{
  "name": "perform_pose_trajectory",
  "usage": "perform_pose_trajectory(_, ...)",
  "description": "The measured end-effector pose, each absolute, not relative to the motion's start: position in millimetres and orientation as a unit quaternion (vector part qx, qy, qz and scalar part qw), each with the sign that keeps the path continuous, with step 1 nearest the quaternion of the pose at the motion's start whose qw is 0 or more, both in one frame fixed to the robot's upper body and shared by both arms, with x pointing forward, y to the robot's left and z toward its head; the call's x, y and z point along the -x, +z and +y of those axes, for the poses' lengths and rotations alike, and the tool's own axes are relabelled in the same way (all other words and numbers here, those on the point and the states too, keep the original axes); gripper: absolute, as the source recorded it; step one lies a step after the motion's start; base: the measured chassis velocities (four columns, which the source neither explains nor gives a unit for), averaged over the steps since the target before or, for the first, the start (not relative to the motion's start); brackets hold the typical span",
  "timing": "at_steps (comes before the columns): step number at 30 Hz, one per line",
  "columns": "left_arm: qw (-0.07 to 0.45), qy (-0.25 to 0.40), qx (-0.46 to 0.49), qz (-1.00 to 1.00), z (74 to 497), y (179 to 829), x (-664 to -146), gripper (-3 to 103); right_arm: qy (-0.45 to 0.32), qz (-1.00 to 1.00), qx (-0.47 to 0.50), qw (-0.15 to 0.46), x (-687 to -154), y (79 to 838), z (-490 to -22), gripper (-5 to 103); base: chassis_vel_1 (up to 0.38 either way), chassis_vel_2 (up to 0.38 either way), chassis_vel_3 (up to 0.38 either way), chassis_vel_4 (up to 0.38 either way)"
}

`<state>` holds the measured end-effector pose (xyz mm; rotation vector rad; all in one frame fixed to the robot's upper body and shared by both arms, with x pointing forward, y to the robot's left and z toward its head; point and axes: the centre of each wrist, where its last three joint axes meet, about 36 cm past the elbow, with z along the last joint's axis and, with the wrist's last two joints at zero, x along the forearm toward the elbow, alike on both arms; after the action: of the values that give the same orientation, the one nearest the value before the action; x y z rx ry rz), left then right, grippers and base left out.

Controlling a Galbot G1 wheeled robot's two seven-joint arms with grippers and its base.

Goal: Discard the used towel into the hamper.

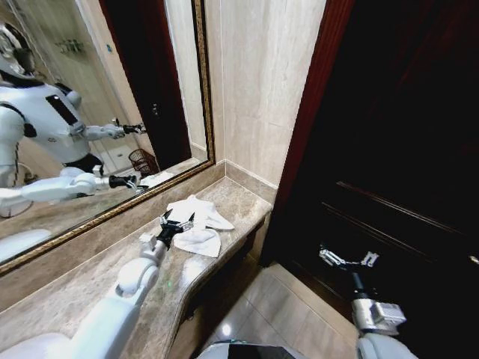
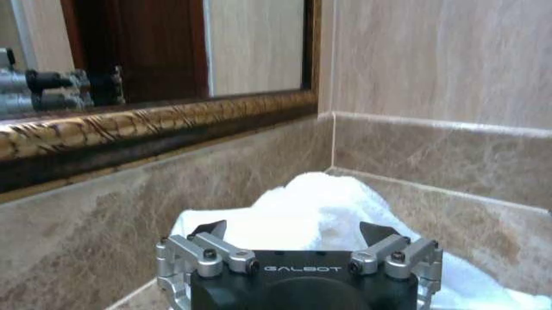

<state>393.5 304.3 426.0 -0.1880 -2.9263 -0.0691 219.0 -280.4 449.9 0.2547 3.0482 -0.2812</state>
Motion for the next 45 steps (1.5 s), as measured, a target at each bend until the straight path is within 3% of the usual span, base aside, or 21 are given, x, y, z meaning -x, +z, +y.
perform_pose_trajectory(5,0.131,-0.041,0.062,-0.989,305,429,-411,100,-0.091,0.991,-0.090,0.039,-218,447,-281,100,0.000,0.000,0.000,0.000)
perform_pose_trajectory(23,0.143,-0.030,0.087,-0.985,305,433,-443,102,-0.093,0.990,-0.097,0.043,-218,448,-281,100,0.000,0.000,0.000,0.000)
perform_pose_trajectory(30,0.162,-0.031,0.086,-0.983,303,431,-440,85,-0.092,0.990,-0.097,0.046,-218,451,-281,100,0.000,0.000,0.000,0.000)
perform_pose_trajectory(34,0.169,-0.033,0.085,-0.981,305,432,-442,64,-0.093,0.990,-0.095,0.045,-218,450,-280,100,0.000,0.000,0.000,0.000)
perform_pose_trajectory(39,0.172,-0.035,0.084,-0.981,307,432,-444,53,-0.093,0.990,-0.092,0.044,-216,449,-280,100,0.000,0.000,0.000,0.000)
perform_pose_trajectory(43,0.171,-0.035,0.085,-0.981,308,430,-443,31,-0.094,0.991,-0.089,0.045,-216,449,-280,100,0.000,0.000,0.000,0.000)
perform_pose_trajectory(45,0.172,-0.035,0.085,-0.981,308,429,-443,26,-0.094,0.991,-0.089,0.045,-216,449,-280,100,0.000,0.000,0.000,0.000)
